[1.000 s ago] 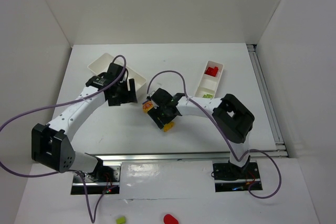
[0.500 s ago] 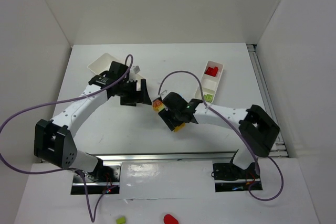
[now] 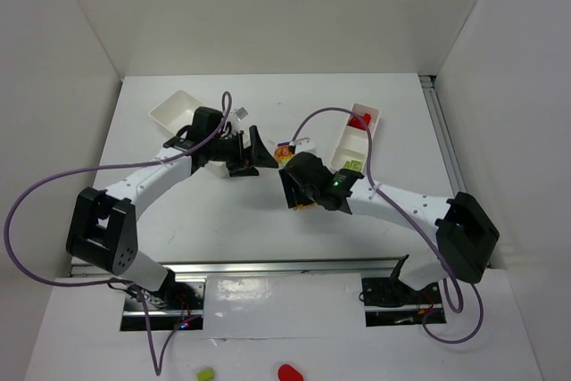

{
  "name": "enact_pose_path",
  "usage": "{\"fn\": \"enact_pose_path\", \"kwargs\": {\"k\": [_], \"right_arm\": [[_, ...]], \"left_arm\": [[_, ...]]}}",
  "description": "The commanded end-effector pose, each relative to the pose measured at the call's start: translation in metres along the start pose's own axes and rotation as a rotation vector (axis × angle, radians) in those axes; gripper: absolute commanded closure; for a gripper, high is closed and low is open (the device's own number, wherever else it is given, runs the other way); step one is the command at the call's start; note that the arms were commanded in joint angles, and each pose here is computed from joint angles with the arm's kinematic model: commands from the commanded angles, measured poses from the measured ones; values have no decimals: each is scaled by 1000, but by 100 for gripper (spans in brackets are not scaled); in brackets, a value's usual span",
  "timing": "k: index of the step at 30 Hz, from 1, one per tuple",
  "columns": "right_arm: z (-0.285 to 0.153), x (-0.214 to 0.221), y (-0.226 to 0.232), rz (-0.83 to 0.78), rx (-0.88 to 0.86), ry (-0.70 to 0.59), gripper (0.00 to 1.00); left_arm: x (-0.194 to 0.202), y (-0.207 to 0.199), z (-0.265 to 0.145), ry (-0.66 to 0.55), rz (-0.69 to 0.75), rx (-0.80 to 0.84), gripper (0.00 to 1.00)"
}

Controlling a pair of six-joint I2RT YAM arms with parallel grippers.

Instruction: Sort the legos into containers by color

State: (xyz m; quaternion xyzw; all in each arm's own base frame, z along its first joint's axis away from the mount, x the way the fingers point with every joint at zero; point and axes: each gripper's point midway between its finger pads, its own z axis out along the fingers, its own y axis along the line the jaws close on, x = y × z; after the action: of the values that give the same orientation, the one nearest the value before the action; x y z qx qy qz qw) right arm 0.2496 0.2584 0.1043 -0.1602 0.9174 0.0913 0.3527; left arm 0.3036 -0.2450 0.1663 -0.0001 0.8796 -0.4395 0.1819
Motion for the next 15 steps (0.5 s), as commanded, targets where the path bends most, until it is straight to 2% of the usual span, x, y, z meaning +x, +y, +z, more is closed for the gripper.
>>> {"fn": "enact_pose_path", "kwargs": {"k": [1, 4, 9, 15], "right_arm": [[-9, -50, 20, 199, -58, -162, 53], [-17, -57, 22, 217, -93, -204, 53], [-20, -55, 27, 199, -137, -213, 53], [-25, -58, 28, 192, -151, -219, 53]], "left_arm": [[-16, -21, 5, -58, 18, 129, 2], [-12, -14, 16, -33, 5, 119, 2], [-17, -18, 26, -44, 30, 196, 1], [-22, -15, 37, -49, 41, 236, 5]]}}
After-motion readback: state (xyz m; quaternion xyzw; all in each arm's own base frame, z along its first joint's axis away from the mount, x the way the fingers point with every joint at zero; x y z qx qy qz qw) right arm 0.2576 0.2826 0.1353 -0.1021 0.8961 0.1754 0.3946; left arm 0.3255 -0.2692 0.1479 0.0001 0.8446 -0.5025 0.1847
